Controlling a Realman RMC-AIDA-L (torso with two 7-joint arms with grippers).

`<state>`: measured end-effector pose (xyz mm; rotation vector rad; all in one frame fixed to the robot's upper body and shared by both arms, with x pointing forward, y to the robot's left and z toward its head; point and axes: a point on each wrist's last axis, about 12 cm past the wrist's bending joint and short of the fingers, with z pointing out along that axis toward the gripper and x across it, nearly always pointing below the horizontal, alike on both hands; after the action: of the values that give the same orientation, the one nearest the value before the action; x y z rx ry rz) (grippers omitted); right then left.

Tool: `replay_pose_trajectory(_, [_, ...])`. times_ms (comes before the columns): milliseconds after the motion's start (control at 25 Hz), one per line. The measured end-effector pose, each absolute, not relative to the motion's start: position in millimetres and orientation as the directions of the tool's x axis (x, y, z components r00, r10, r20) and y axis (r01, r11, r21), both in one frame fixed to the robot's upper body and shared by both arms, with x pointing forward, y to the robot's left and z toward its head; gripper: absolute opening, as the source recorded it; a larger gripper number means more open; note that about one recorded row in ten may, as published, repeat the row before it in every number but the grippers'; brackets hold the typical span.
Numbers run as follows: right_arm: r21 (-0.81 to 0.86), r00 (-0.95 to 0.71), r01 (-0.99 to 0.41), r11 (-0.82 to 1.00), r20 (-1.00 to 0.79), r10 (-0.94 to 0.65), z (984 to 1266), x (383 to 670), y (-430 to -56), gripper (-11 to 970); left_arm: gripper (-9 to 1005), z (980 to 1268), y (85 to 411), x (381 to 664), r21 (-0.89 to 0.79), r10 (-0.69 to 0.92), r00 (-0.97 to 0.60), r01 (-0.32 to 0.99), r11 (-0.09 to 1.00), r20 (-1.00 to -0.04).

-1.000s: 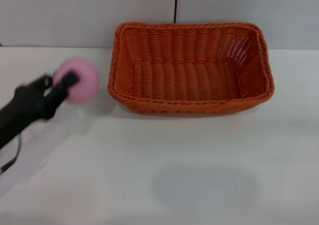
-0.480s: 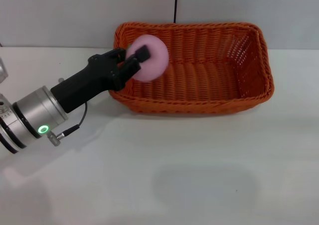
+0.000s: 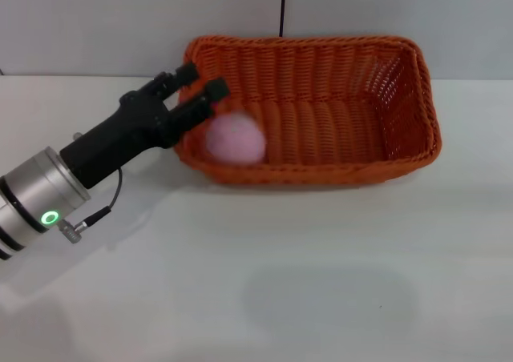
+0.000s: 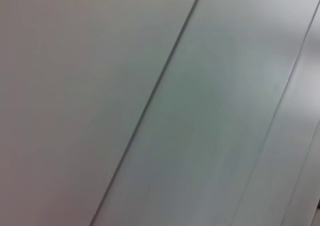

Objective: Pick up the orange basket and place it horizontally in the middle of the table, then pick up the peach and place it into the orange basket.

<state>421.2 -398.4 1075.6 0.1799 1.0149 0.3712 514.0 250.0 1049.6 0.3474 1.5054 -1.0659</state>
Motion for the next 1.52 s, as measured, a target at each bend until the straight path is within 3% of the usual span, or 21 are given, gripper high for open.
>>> replay_pose_trajectory(280, [0.317,0.472,-0.227,0.921,-0.791,0.388,1076,424,-397,641,755,1053,258,510,-0.412,-0.387,-0.218,0.733,0.541,-0.896])
replay_pose_trajectory(520, [0.318,0.472,-0.226,0.921,-0.791,0.389,1076,423,-397,641,819,1059,298,485,-0.413,-0.51,-0.049,0.657,0.631,-0.859])
replay_pose_trajectory(920, [0.319,0.474,-0.225,0.921,-0.79,0.389,1077,424,-398,641,818,1060,329,457,-0.381,-0.537,0.172,0.531,0.757,-0.826])
replay_pose_trajectory(1520, [0.32,0.487,-0.208,0.925,-0.786,0.381,1077,423,-399,641,816,1060,335,441,-0.262,-0.404,0.4,0.364,0.894,-0.823])
